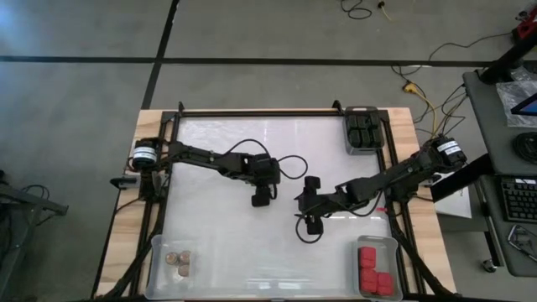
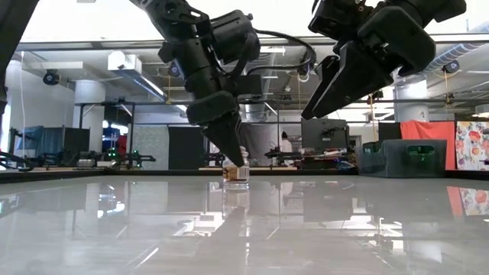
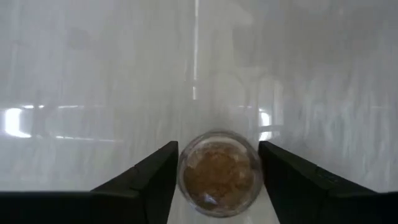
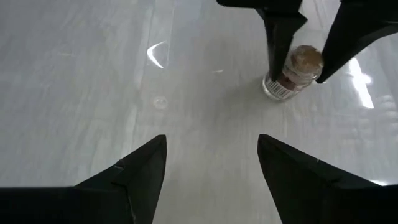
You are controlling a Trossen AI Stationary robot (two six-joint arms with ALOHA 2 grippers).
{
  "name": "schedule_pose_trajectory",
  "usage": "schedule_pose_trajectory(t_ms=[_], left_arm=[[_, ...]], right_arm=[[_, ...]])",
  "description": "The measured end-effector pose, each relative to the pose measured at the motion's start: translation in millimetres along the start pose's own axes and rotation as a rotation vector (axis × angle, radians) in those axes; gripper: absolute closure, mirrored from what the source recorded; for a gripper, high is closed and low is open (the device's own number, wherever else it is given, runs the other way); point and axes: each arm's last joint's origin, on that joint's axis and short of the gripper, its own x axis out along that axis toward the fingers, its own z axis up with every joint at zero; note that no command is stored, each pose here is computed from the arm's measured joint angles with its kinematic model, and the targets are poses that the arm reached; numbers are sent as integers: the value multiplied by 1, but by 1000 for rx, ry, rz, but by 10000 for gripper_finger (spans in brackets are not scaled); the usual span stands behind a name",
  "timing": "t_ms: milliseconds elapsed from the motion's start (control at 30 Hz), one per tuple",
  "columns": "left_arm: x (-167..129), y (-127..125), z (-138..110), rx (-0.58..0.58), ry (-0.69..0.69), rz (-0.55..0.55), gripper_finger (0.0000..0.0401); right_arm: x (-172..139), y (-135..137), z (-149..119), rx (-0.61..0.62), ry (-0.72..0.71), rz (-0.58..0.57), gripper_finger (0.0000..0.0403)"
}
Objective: Sort spices by type
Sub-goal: Put the brown seasoning bottle into the transparent bin
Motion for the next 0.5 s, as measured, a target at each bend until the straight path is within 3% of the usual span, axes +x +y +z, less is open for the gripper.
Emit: schedule_pose_trajectory(t_ms=[200,367,500], left_arm=[[0,0,1,1,-7,12,241],[-6,-4,0,-35,10,10,241],[-27,-25,5,-67,55,-22,241]], right_arm=[[0,0,0,4,1,1,170],[0,0,-2,2,15,0,171],[0,-1,-5,-13,53,-5,166]])
